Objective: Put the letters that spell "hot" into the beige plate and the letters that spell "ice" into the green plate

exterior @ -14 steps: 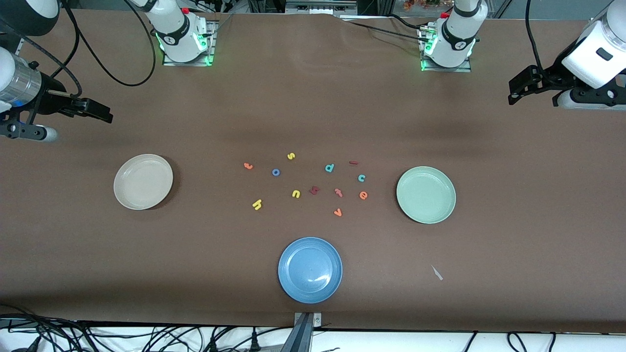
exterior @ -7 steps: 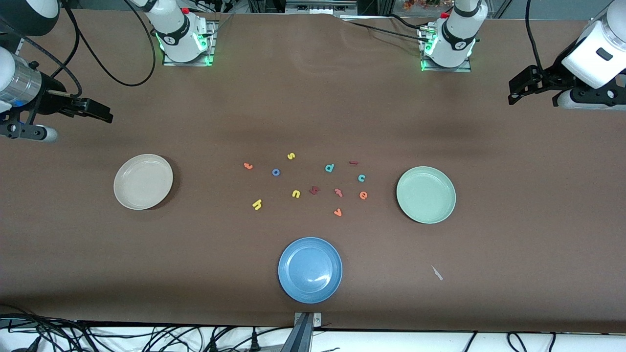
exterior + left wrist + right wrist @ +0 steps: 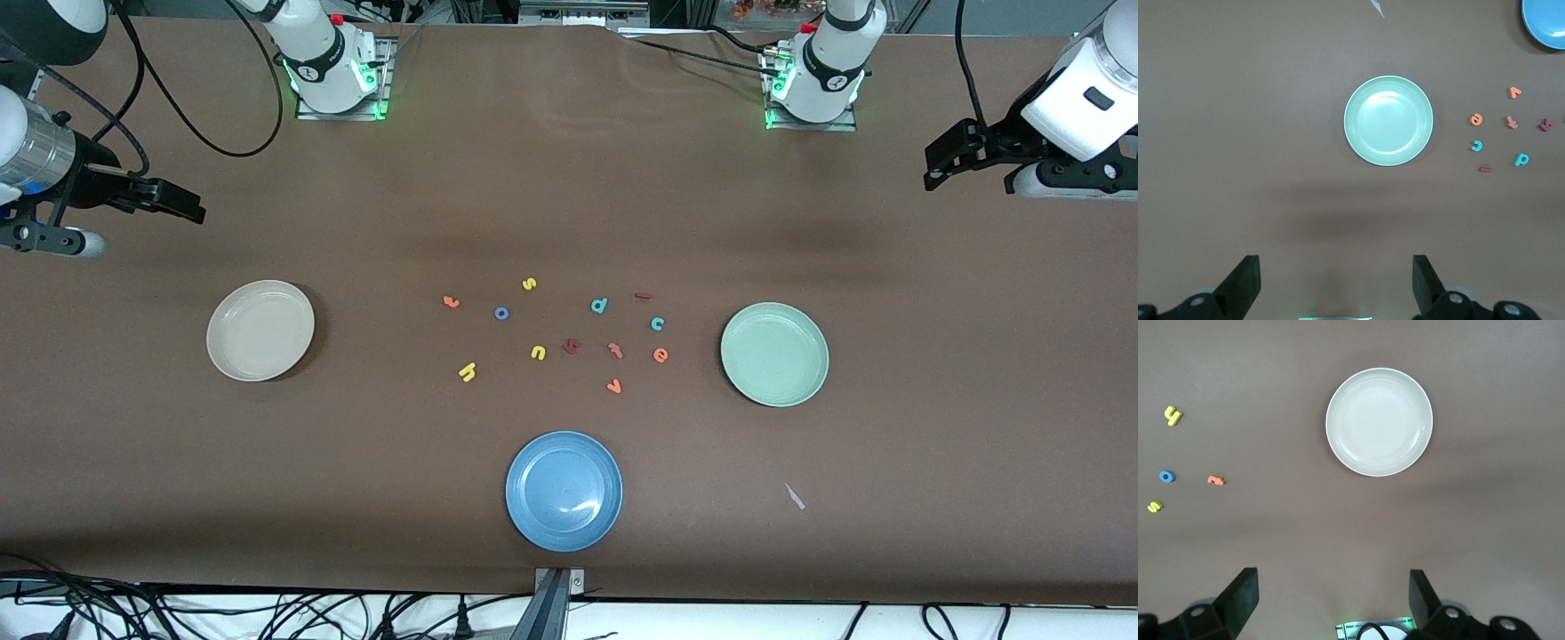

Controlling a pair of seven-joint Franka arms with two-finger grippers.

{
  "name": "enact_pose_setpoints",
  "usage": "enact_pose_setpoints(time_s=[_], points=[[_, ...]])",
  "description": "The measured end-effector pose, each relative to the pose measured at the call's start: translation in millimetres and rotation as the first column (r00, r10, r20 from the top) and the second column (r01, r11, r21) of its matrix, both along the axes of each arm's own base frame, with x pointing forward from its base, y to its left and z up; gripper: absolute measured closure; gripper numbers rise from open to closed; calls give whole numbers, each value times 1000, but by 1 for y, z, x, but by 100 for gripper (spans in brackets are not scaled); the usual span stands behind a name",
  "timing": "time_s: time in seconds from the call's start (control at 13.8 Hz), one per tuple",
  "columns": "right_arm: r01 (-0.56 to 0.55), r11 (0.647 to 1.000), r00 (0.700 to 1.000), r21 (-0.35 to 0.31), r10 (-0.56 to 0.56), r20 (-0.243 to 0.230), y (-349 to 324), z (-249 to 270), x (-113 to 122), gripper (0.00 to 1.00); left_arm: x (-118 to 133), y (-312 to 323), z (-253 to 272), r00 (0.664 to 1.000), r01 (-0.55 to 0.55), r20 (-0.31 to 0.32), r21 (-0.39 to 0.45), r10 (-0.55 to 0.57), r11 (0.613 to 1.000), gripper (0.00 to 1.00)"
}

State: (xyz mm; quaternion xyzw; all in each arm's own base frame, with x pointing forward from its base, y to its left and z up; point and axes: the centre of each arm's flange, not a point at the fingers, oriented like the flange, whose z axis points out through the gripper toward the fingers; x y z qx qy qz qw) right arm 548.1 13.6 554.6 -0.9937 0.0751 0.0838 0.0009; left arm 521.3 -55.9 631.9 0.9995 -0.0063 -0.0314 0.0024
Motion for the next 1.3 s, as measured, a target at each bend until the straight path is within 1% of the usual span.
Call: enact_pose_setpoints(time_s=[0.87,1.16,1.3], points=[[0,1000,1000,0,0,0,0,0,0,0,0,-1,0,1000,2,-2,0,-2,1000,0],[-4,1000,1000,0,4,-3,2,-1,0,0,-4,-2,-4,999,6,-43,4,-5,1000,0],[-7,1000,1000,-1,7,-10,4,-5,2,0,-2,-5,-12,998,12,-66,6,-11,1000,0]])
